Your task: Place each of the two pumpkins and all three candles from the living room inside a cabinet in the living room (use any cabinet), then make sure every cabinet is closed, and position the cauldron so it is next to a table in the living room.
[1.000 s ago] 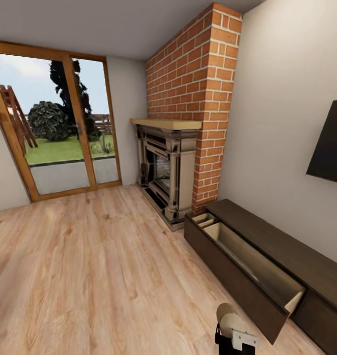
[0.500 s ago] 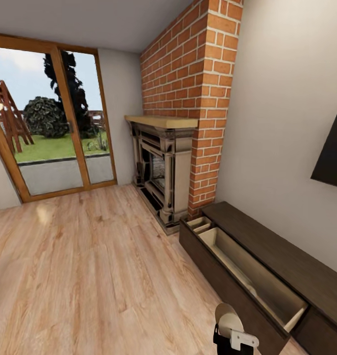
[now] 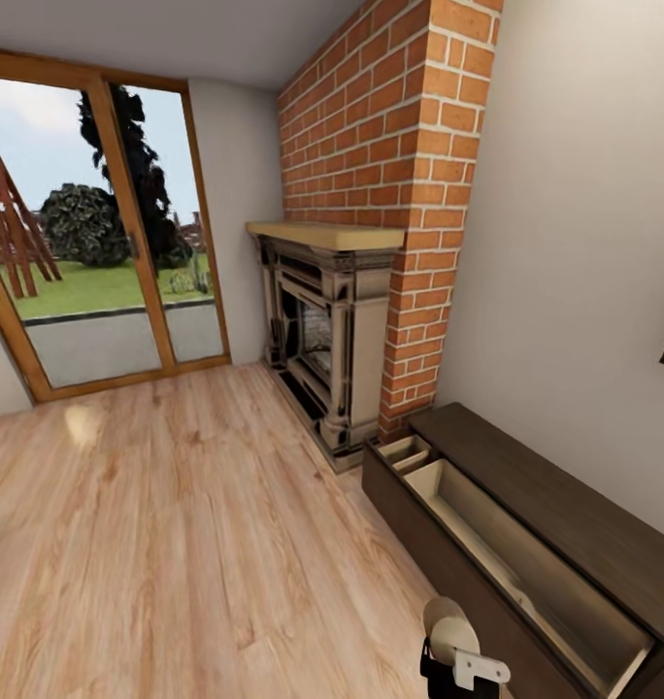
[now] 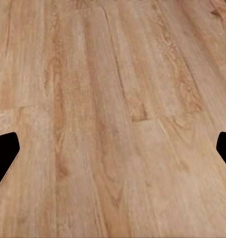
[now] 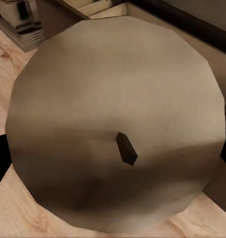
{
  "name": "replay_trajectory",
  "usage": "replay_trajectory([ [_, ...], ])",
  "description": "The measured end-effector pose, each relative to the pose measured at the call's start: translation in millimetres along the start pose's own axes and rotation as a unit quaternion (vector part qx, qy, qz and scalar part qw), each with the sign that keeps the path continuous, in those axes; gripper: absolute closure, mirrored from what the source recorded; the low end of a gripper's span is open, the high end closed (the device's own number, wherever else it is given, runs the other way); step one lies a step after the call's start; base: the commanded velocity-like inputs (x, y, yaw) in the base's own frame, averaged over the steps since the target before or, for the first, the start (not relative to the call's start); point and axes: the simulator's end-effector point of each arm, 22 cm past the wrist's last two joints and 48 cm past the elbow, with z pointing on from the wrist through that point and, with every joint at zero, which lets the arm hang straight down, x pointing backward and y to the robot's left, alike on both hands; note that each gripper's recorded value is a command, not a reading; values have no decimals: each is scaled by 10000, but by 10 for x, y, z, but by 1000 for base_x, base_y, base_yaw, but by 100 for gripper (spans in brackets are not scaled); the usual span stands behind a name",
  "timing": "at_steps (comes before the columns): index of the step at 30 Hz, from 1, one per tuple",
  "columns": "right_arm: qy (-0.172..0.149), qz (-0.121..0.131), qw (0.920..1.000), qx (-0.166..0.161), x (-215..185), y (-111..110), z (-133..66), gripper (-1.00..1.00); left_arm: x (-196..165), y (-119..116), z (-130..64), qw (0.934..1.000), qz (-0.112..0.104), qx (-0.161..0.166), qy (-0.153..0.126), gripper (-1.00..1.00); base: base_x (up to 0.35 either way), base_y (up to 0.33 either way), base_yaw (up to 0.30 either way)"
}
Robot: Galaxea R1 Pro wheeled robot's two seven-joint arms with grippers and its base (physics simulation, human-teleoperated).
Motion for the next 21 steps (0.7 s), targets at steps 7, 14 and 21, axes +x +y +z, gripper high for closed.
replay_trajectory([
  [7, -31, 12, 10000, 3, -30, -1, 0, 100, -31, 4, 4, 10000, -10, -2, -38, -100, 300, 220, -186],
  [14, -41, -19, 9998, -216, -36, 86, 0, 100, -39, 4, 4, 10000, -13, -1, -48, -100, 297, 228, -34],
  [21, -30, -8, 9985, -543, -27, 229, -14, 100, -40, 10, 4, 10000, -13, -10, -50, -100, 293, 231, 0],
])
